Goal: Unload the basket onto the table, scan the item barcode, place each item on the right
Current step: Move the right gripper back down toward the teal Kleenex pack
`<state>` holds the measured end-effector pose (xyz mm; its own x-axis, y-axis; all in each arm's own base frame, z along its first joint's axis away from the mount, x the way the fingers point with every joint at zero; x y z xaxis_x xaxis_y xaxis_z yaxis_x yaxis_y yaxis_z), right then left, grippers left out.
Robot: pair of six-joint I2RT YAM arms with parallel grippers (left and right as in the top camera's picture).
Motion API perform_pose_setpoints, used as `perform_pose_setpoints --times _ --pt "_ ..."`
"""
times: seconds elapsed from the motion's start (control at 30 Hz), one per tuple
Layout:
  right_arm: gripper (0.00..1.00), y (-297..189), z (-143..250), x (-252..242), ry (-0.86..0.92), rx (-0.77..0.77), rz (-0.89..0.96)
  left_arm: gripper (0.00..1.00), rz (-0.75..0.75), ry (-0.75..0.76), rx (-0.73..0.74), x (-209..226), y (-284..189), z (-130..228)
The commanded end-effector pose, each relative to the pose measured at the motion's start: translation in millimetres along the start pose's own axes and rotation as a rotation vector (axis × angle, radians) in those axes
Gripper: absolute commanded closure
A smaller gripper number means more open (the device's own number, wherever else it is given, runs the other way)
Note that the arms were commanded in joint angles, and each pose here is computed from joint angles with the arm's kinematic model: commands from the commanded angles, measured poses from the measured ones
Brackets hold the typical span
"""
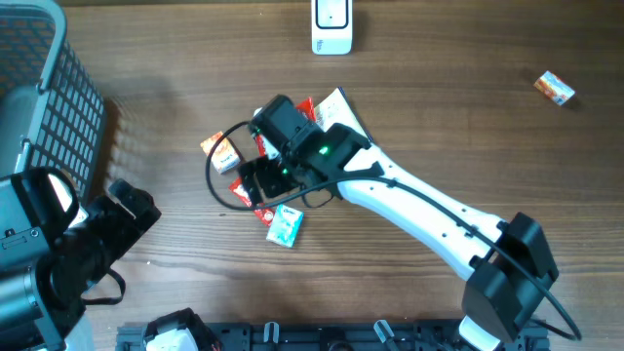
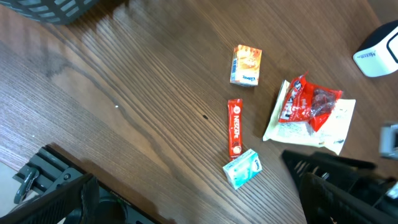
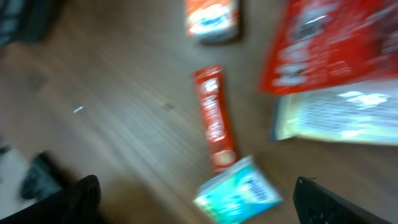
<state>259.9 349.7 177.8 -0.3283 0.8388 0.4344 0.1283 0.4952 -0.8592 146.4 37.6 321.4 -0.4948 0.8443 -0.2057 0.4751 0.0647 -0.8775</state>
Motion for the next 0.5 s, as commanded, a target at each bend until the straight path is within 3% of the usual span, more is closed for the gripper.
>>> perform_pose_setpoints --times 0.0,0.17,0.47 --pt "0.0 24.1 28.8 -4.3 0.163 0.102 0.061 0.0 -0.011 -0.017 -0.004 1.8 0.3 -0.8" --pt "0.0 45.4 58.3 -30.0 0.352 0.103 0.3 0.0 -0.011 -0.017 -0.004 1.9 0.3 -0.8" --pt "0.12 76.0 85.4 -44.4 0.429 0.081 0.467 0.0 -0.011 -0.017 -0.004 1.9 0.3 -0.8"
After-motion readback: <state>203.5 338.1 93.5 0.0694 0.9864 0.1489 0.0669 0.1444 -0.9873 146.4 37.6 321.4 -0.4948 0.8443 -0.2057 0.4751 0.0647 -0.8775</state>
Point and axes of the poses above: each gripper's point midway between its finger pads, its own y axis out along the fingers, its own x axis along the line the jaws close on, z = x × y, the point moved 4 cm from there along -y, back along the fingers, and after that the axes turned 12 degrees about y, right-handed, at the moved point
